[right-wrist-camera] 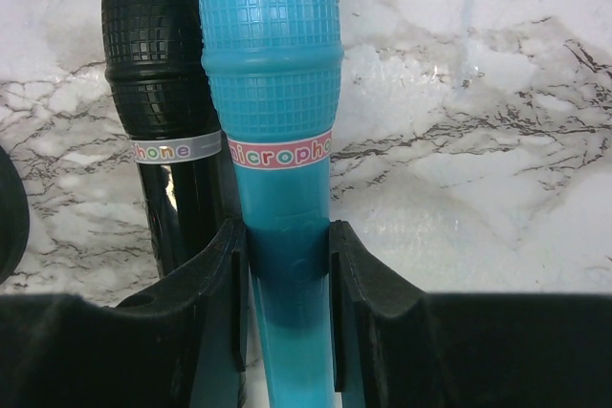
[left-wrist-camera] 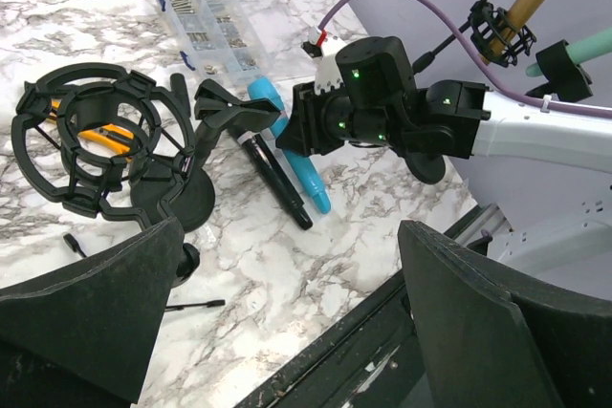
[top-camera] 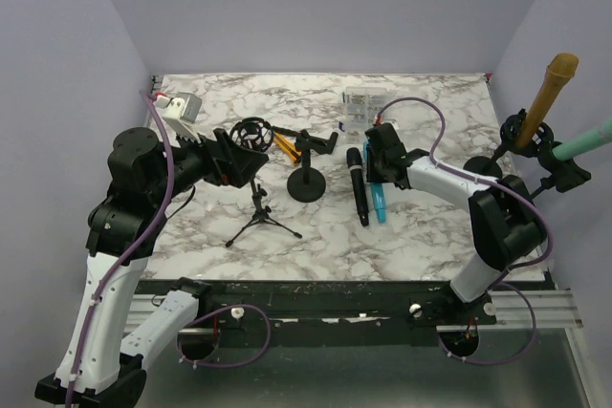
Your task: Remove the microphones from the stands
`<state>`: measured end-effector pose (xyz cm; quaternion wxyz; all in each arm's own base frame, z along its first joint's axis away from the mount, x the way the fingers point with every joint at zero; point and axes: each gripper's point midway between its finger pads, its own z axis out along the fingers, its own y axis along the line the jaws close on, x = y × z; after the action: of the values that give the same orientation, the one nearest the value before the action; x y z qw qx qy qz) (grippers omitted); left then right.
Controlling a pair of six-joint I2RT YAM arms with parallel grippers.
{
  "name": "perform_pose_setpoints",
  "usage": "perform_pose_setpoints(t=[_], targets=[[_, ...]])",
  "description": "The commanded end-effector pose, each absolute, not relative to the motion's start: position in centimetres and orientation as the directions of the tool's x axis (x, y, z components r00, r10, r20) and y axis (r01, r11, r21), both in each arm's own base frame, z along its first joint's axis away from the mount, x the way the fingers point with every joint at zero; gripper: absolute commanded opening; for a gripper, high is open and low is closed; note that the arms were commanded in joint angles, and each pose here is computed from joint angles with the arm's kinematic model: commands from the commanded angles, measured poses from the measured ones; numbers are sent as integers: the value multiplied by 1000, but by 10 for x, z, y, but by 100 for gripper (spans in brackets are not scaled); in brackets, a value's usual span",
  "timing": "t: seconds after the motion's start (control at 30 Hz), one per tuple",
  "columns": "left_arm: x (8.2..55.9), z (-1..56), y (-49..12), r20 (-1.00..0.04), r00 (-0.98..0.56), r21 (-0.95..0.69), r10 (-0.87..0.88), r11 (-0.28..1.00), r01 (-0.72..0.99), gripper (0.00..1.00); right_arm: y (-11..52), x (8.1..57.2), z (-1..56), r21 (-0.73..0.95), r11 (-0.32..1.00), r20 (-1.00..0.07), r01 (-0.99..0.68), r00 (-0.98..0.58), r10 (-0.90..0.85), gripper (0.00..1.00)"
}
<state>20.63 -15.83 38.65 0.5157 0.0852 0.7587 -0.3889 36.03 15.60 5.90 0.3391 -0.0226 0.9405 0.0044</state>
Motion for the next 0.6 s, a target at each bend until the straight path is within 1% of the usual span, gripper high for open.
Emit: perform_pose_setpoints(t=[0.0, 0.2, 0.27, 0.37, 0.5, 0.57], targets=[[204, 390, -149, -867, -422, -471, -266, 716, 516, 99, 158, 368, 50, 0, 999, -645, -51, -763, -39, 1], [203, 391, -150, -866, -423, -471, -265, 713, 519, 98, 159, 370, 39, 13, 998, -642, -54, -766, -34, 7], [203, 390, -150, -864, -429, -474, -262, 712, 518, 98, 160, 371, 35, 11, 998, -636, -55, -771, -35, 14], [199, 391, -151, -864, -430, -475, -260, 703, 529, 98, 159, 370, 30, 0, 998, -619, -57, -784, -45, 19], [198, 391, -152, -866, -429, -473, -258, 701, 533, 98, 159, 369, 28, -1, 998, -611, -59, -790, -47, 31], [198, 389, -151, -865, -432, -472, -254, 705, 529, 98, 161, 369, 30, 6, 998, -611, -61, -790, -44, 39]])
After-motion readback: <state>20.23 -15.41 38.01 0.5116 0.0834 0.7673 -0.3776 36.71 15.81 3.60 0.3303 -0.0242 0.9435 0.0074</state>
